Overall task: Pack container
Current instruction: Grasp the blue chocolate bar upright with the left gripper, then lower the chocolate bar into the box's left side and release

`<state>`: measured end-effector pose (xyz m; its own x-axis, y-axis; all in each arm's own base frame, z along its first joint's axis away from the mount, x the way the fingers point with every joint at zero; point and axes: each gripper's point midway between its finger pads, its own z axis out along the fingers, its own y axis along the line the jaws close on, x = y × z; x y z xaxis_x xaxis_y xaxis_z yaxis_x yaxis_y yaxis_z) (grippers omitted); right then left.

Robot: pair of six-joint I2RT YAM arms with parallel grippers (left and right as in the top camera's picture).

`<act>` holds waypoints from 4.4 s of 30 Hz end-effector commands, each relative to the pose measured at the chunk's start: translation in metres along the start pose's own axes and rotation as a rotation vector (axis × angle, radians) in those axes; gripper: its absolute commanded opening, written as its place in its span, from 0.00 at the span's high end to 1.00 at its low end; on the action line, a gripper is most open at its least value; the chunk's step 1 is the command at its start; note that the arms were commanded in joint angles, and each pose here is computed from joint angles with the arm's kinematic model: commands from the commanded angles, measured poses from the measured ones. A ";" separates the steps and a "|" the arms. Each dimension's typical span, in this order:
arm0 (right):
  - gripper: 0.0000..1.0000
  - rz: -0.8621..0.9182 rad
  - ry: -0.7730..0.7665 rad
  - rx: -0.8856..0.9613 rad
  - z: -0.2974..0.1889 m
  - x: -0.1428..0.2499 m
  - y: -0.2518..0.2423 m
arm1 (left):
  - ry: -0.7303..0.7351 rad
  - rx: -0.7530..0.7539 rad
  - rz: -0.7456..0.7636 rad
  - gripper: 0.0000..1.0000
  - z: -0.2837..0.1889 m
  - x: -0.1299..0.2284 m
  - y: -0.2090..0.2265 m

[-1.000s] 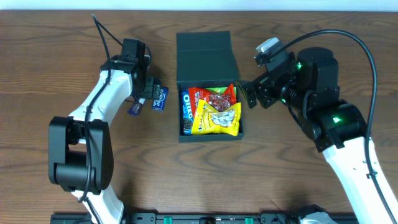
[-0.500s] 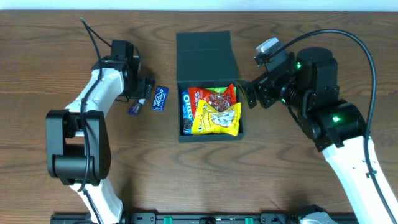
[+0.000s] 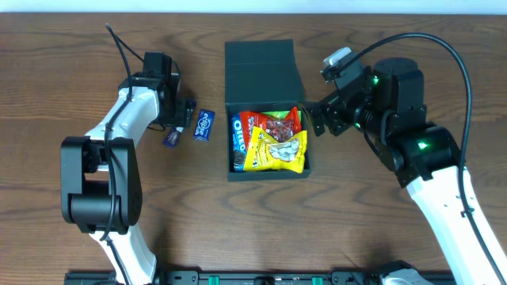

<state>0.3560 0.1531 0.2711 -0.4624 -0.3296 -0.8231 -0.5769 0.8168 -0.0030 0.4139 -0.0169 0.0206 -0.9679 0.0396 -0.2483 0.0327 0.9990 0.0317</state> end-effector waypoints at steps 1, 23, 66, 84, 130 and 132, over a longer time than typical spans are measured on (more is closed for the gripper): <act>0.01 0.011 -0.019 0.018 -0.002 -0.007 -0.006 | -0.009 -0.018 0.001 0.22 0.001 -0.005 0.003; 0.01 0.004 -0.047 0.024 -0.002 -0.014 -0.007 | -0.010 -0.020 0.011 0.30 0.009 0.001 -0.001; 0.01 -0.006 -0.081 0.031 -0.003 -0.022 -0.009 | 0.026 -0.035 -0.016 0.76 0.023 0.018 -0.011; 0.01 0.021 -0.136 0.094 -0.012 -0.035 -0.020 | -0.021 -0.029 -0.062 0.82 -0.039 0.005 -0.013; 0.01 0.113 -0.038 0.065 -0.143 0.032 0.033 | -0.062 0.239 -0.172 0.81 -0.118 0.045 -0.186; 0.01 0.113 -0.038 0.065 -0.143 0.032 0.033 | -0.059 0.242 -0.181 0.73 -0.118 0.045 -0.187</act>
<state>0.2262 0.1045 0.3215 -0.4936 -0.2391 -0.8362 -0.4927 0.8692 0.0423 0.3284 -0.2026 0.1043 -0.9615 -0.0878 -0.2606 -0.0274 0.9735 -0.2269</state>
